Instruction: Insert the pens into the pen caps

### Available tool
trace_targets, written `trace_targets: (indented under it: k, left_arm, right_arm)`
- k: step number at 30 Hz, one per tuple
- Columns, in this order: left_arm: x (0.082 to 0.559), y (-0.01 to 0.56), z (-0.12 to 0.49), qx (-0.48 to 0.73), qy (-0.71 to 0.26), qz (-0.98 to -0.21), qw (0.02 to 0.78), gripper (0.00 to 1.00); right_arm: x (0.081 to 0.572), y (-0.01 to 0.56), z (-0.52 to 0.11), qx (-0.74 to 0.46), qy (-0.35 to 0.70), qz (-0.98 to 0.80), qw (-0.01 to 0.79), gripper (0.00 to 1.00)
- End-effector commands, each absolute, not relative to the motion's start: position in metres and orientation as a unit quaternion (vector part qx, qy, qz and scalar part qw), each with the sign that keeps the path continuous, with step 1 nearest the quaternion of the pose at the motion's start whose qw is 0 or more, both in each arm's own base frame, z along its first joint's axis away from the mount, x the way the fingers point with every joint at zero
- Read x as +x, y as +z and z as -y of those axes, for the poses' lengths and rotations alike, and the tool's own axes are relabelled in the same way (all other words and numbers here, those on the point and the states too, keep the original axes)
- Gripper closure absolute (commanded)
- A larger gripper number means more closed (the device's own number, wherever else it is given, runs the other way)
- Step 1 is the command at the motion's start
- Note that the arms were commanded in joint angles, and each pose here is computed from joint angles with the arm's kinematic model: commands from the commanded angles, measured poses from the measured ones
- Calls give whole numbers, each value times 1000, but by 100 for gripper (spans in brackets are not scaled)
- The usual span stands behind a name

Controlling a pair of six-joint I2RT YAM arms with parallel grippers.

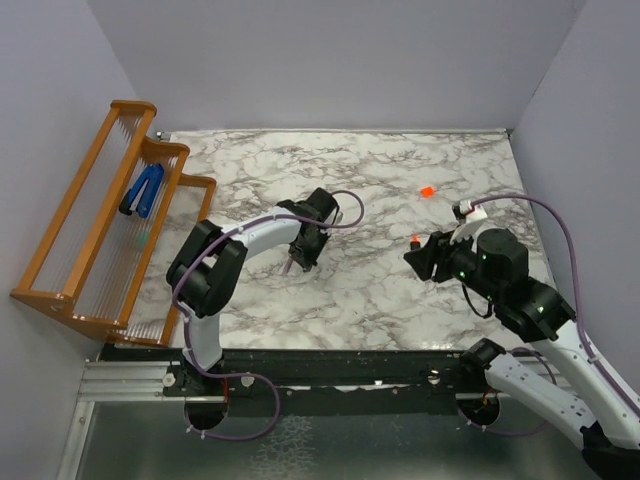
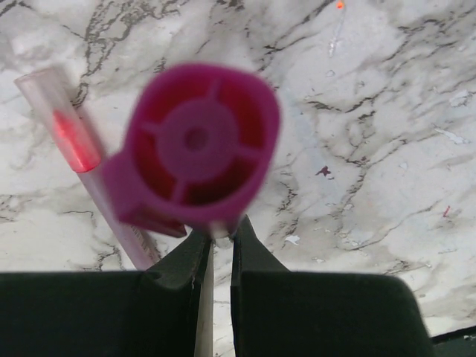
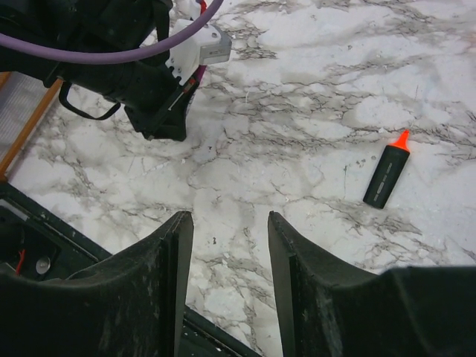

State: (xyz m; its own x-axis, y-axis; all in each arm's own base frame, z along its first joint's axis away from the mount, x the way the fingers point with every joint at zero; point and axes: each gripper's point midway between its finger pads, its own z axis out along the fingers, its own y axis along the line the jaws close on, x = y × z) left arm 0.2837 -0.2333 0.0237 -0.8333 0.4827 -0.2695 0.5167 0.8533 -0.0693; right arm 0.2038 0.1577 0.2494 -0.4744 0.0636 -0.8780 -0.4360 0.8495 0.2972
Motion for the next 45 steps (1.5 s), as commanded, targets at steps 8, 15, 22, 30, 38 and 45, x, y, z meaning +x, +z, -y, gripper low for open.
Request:
trace_targets:
  k: [8,15,22,30,38,45]
  left_arm:
    - [296,19,222,249,-10,-962,116,77]
    - [303,25,231,253,-21,-960,120,64]
    - [309,51,250,259,-67,-953,144,63]
    - [315,125,273,271,-143,-926,219,63]
    - [292,212,292,304,-260,-862,313,65]
    - [245,279,284,351,-352,-751,435,58]
  right_arm:
    - [198,235,-150,-100,239,-836,484,50]
    - [216,218,-151,-53,221,-853,470,32]
    - [265,164,-167,-16,188,-903,385,31]
    - [315,121,-124,27,104,-929,353,34]
    - [341,85,-116,36,55,-943,327,38]
    - [360,70,-103,49,12,-947,318,39]
